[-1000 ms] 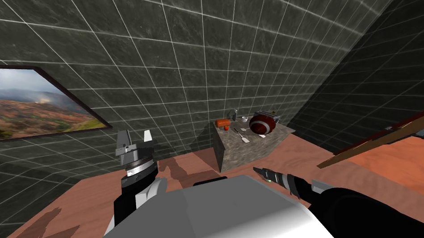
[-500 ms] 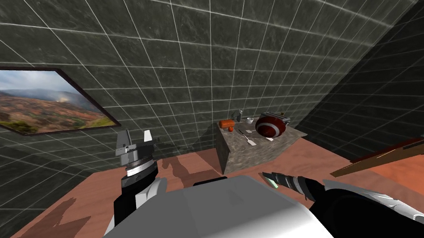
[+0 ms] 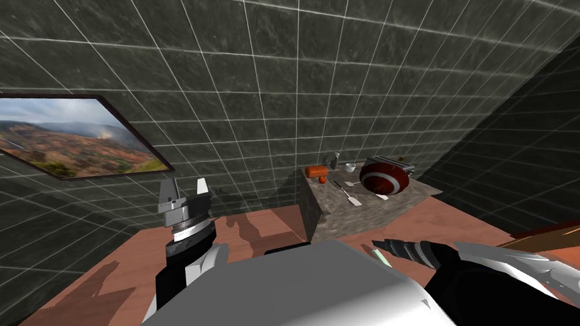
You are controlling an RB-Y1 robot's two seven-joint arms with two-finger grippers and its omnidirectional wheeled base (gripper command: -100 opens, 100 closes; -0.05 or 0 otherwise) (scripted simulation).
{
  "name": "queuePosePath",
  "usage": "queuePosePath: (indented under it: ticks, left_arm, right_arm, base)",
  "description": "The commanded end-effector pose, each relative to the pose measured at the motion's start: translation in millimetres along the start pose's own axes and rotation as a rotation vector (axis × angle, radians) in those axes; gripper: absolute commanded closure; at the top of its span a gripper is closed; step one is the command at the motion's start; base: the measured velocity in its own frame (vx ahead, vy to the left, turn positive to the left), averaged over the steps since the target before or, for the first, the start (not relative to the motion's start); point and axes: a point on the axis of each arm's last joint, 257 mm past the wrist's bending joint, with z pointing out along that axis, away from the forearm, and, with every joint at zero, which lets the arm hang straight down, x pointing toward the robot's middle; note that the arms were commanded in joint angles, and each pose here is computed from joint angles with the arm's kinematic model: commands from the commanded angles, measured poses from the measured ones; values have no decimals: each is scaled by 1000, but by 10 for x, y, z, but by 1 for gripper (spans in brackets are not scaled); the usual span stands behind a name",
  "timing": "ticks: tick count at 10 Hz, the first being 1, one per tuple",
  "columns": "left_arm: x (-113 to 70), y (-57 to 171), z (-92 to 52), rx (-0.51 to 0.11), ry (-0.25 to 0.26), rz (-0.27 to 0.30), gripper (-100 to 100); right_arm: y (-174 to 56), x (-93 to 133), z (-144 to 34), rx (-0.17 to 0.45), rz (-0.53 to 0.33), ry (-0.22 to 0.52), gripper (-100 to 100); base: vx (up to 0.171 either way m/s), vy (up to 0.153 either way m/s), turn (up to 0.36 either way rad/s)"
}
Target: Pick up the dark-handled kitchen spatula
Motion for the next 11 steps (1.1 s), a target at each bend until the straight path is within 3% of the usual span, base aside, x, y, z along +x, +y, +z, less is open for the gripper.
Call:
queuePosePath:
  ticks: [1,2,4,7,11]
  left_arm:
    - [0,0,0,0,0,0,0]
    - [0,0,0,0,0,0,0]
    - [0,0,0,0,0,0,0]
    - [-1,0,0,0,0,0,0]
    - [-1,0,-1,0,0,0,0]
  right_arm:
    - [-252,-12,-98,62,-22,34,-100]
    - [-257,-25,-105,64,-27,36,-100]
    - [-522,-74,-250,133,-56,71,-100]
    - [-765,-190,-396,202,-86,97,-100]
    - [-832,-299,-436,227,-98,96,-100]
  base:
    - [96,53,133]
    - [89,40,41]
    - [120,17,90]
    - [204,-9,115]
    - [232,-32,127]
